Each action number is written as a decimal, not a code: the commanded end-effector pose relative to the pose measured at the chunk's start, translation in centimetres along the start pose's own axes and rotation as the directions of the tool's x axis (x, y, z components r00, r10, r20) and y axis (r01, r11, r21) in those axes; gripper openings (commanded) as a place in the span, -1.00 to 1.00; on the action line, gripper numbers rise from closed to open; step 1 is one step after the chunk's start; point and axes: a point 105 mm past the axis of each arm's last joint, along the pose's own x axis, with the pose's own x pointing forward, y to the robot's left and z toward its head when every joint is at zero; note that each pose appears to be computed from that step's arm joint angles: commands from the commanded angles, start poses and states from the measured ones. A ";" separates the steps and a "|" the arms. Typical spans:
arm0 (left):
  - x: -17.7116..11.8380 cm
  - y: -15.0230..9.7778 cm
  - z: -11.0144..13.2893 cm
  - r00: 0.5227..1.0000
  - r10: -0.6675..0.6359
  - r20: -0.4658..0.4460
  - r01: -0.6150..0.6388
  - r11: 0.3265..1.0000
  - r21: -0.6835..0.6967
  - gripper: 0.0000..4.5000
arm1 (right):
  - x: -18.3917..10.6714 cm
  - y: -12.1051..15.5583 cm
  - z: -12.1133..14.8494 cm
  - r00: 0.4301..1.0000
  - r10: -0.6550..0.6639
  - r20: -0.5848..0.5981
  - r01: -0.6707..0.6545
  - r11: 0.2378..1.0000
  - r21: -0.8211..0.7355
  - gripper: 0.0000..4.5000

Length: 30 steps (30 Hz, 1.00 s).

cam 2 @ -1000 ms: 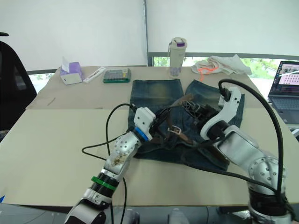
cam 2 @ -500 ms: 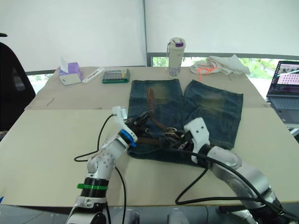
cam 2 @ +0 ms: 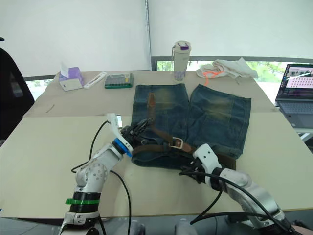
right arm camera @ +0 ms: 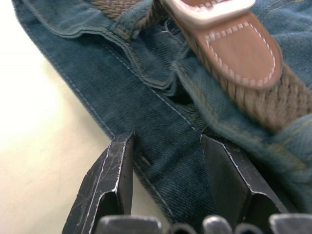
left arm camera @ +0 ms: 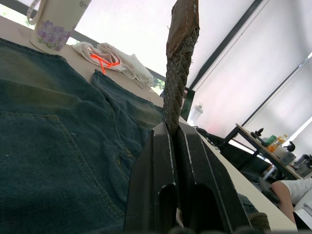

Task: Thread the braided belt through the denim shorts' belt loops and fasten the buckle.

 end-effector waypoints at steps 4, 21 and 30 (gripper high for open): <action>-0.3 -0.8 2.3 0.994 -0.029 0.101 0.015 0.990 0.137 -1.00 | -0.9 0.0 -1.2 0.999 0.025 -0.023 -0.024 0.998 0.052 0.06; -1.3 -2.6 0.1 0.992 -0.119 -0.037 0.124 0.972 0.199 -1.00 | -0.9 -1.7 6.4 0.965 0.060 0.256 -0.025 0.990 -0.139 0.06; -2.3 -2.8 1.0 0.991 -0.127 0.041 0.120 0.983 0.139 -1.00 | 1.0 -1.1 1.6 0.993 0.103 0.048 -0.095 0.984 -0.153 0.06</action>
